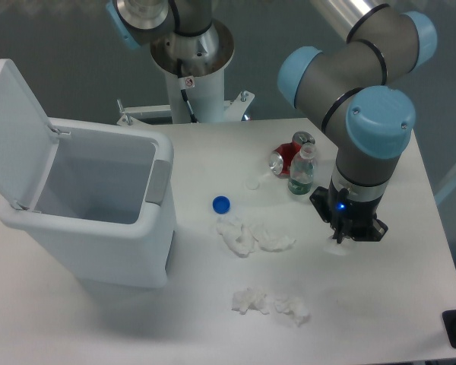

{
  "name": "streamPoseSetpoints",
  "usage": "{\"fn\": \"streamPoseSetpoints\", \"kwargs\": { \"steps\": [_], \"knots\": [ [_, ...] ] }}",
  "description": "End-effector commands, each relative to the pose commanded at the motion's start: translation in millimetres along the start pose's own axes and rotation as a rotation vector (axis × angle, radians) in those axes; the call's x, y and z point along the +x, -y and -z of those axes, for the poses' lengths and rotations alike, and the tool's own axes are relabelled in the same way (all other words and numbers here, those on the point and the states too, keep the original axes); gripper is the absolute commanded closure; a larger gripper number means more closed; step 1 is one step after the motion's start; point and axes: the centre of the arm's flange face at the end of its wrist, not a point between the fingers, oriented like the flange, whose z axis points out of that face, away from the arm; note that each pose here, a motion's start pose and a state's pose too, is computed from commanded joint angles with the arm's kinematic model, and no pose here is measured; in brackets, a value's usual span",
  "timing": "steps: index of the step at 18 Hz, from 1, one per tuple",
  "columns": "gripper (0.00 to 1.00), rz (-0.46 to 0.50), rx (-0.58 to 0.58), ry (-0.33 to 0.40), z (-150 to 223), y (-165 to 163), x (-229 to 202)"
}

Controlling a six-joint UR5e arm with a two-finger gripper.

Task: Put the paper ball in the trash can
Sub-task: 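Lift the held crumpled paper ball and carry it toward the trash can, then move the gripper over the open white trash can and open it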

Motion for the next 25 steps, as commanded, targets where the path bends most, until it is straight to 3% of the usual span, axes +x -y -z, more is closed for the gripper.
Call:
{"fn": "streamPoseSetpoints", "kwargs": {
  "steps": [7,10,16,21,25],
  "knots": [
    [1.0,-0.002,0.01,0.029,18.0,2.6,2.6],
    [1.0,0.004,0.044,0.063,52.7,9.8,21.4],
    [1.0,0.053,0.204,0.063,111.2,17.9,79.0],
    [1.0,0.079,0.324,0.056,156.3,54.7,129.4],
    [1.0,0.05,0.4,0.018,167.8,103.1,175.2]
  ]
}}
